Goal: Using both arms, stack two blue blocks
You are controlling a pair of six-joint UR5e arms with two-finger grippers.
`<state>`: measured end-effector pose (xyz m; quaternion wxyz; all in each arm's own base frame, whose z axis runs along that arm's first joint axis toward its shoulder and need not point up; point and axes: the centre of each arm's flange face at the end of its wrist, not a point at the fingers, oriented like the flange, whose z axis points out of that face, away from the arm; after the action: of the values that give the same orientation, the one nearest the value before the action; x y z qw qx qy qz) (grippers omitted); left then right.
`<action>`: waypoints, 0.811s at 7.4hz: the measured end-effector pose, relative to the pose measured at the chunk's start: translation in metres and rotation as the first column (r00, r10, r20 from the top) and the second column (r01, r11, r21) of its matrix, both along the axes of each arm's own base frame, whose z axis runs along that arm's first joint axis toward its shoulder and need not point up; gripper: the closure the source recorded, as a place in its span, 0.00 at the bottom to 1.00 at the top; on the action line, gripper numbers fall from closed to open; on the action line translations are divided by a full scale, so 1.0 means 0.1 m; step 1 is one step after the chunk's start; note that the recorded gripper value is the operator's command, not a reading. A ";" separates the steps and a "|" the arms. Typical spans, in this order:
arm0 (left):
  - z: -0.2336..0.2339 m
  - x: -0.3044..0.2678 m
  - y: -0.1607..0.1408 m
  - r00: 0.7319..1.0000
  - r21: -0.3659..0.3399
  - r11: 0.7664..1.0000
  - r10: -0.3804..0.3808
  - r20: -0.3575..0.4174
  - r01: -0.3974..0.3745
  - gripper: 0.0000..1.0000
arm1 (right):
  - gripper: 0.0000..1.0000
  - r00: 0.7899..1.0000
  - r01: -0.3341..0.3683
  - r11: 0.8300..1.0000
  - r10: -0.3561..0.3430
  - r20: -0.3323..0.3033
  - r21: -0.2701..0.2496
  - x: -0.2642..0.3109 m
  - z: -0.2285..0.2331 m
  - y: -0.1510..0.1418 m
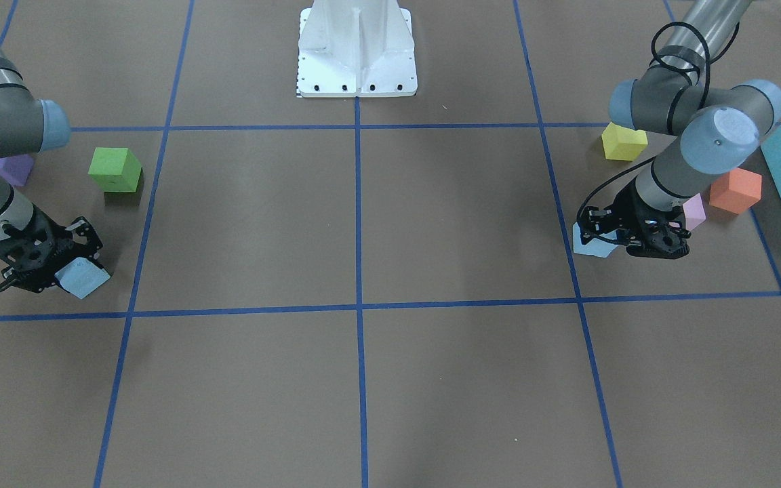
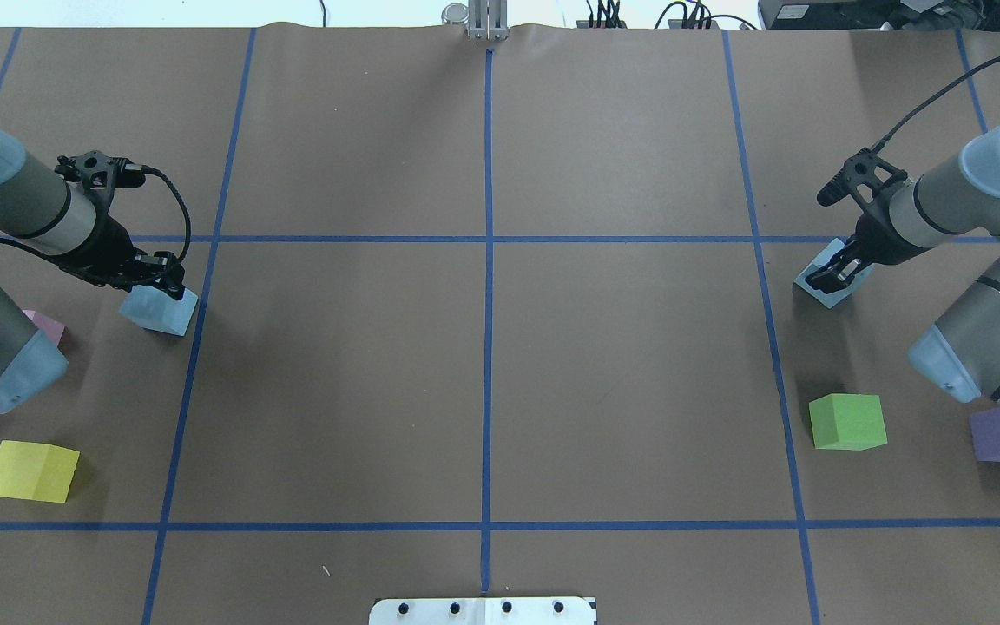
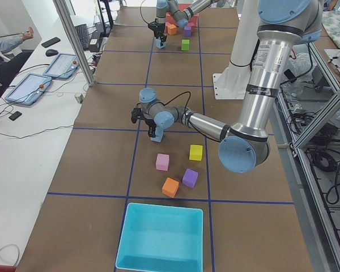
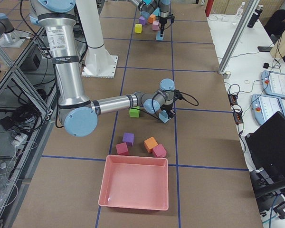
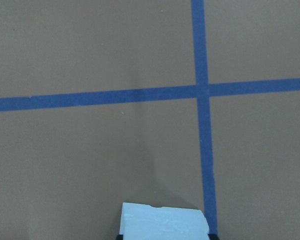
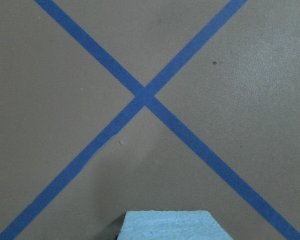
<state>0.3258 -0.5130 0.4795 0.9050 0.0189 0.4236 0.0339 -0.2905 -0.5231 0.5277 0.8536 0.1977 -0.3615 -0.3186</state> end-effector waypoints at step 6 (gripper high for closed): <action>-0.93 0.10 -0.17 0.993 -0.131 0.985 -0.116 -0.002 0.115 0.46 | 0.38 0.981 -0.166 0.947 0.187 0.049 -0.274 -0.81 -1.94 0.04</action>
<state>0.3354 -0.5297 0.3868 0.9026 -0.0155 0.4277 -0.0464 -0.3711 -0.5193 0.3338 0.8835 0.1235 -0.4138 -0.1814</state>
